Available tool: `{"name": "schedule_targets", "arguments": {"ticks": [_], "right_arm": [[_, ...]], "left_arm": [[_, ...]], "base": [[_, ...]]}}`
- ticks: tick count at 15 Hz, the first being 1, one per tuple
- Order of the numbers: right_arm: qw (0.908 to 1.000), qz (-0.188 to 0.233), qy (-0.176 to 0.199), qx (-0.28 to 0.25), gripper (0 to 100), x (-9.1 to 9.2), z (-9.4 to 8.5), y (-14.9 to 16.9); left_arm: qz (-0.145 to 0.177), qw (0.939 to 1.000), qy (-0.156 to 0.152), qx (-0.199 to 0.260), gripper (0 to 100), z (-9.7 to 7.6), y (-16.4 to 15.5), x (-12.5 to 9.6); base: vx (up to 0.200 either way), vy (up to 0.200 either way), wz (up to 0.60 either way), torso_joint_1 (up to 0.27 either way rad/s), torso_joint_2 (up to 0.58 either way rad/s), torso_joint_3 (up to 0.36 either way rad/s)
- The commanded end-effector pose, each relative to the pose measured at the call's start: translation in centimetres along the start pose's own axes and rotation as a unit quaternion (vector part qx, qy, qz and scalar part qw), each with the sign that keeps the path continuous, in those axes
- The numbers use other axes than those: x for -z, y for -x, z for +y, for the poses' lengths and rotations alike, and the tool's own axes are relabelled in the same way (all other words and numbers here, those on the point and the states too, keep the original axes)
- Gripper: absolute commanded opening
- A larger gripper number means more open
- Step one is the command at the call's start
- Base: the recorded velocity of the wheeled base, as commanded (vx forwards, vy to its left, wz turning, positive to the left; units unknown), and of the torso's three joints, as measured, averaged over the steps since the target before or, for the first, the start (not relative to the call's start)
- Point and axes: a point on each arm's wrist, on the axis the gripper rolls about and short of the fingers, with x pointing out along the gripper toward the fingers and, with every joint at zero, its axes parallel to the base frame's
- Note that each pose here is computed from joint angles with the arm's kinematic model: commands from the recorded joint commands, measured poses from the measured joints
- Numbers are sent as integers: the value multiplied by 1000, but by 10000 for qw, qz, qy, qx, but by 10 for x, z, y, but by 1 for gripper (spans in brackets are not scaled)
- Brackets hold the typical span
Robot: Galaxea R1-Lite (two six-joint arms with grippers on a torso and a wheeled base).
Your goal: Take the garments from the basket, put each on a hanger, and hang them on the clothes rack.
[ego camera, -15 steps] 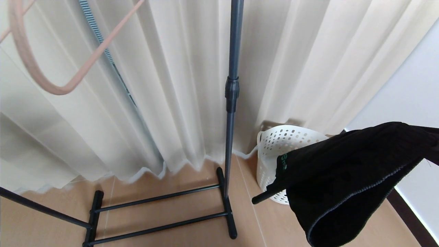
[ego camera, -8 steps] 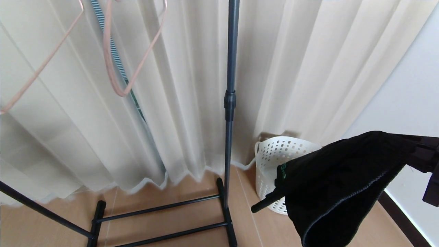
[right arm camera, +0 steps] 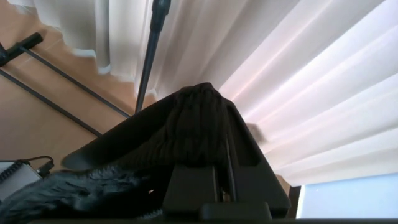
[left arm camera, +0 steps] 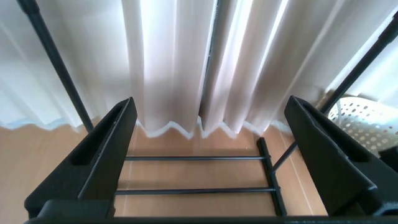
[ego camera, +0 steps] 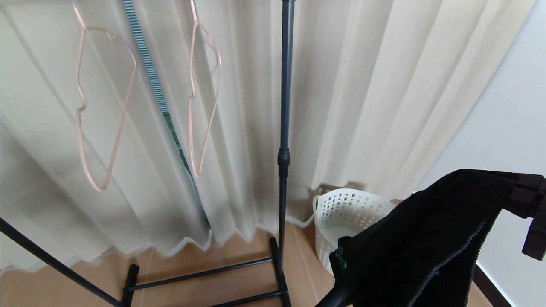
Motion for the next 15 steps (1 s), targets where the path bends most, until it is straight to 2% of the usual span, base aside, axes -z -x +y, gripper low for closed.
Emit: {"name": "schedule_targets", "arguments": {"ticks": [1,9,15], "right_arm": [[10000,1,1,-2,0,0,0,-1],[10000,8,0,-6,0,0,0,-1],[10000,8,8,-6,0,1,0,0]], "left_arm": [[-1,10000,2,-3,100,0,0,0],[-1,10000,9,-3,100,0,0,0],[-1,10000,2,-3,100,0,0,0]], "base": [[0,0,0,178,-486,-315],[0,0,0,211,-522,-218],[0,0,0,255,-586,-132]]}}
